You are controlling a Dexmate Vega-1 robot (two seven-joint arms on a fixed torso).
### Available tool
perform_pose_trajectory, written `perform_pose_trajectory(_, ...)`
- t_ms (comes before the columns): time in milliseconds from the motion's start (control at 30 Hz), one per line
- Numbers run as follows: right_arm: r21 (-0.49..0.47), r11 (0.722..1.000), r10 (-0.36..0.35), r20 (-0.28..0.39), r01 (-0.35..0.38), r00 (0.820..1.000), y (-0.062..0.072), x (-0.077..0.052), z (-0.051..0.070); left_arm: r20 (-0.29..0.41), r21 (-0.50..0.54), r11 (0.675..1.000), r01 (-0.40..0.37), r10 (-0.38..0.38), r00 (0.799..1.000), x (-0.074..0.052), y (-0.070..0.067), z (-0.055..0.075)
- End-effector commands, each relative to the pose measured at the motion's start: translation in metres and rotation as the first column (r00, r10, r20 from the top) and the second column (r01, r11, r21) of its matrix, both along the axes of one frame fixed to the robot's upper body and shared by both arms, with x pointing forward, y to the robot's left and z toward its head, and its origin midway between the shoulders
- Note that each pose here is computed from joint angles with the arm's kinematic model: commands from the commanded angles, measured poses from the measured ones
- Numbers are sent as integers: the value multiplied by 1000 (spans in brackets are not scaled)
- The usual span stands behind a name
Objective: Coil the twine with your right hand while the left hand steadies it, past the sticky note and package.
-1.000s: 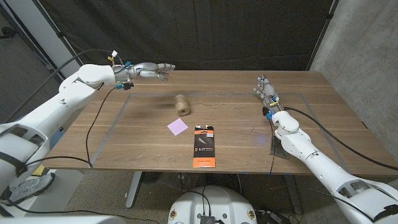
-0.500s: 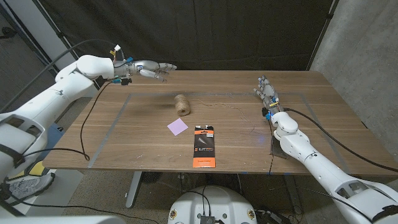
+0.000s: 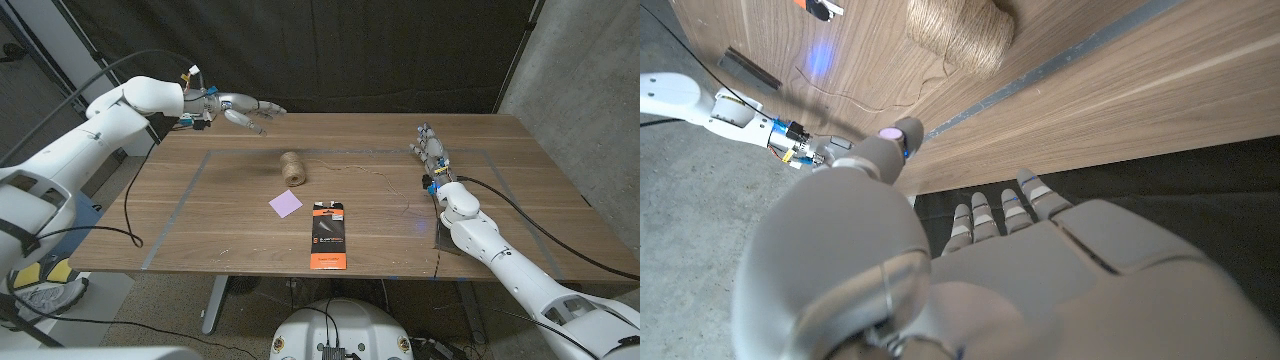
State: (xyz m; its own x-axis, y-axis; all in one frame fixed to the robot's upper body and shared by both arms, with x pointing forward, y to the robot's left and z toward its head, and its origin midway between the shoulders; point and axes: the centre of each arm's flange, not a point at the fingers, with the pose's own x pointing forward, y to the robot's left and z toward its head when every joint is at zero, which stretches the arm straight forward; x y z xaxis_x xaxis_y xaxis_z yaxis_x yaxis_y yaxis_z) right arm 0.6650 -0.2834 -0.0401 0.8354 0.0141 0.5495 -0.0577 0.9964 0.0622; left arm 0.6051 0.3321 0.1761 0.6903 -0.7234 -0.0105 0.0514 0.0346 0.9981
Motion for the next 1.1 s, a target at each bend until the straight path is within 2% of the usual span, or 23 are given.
perform_pose_trajectory(33,7,1000,-17,-11,17,1000,-3,-3,-4,43,106,994,-6,2,999,-4,-4,14)
perform_pose_trajectory(667,8,999,-43,-32,43,999,-3,-7,-6,58,252,968,0,-15,998,-6,-16,22)
perform_pose_trajectory(1100,33,998,-50,-39,51,998,-4,-5,-10,110,391,920,-13,-33,993,-7,-34,27)
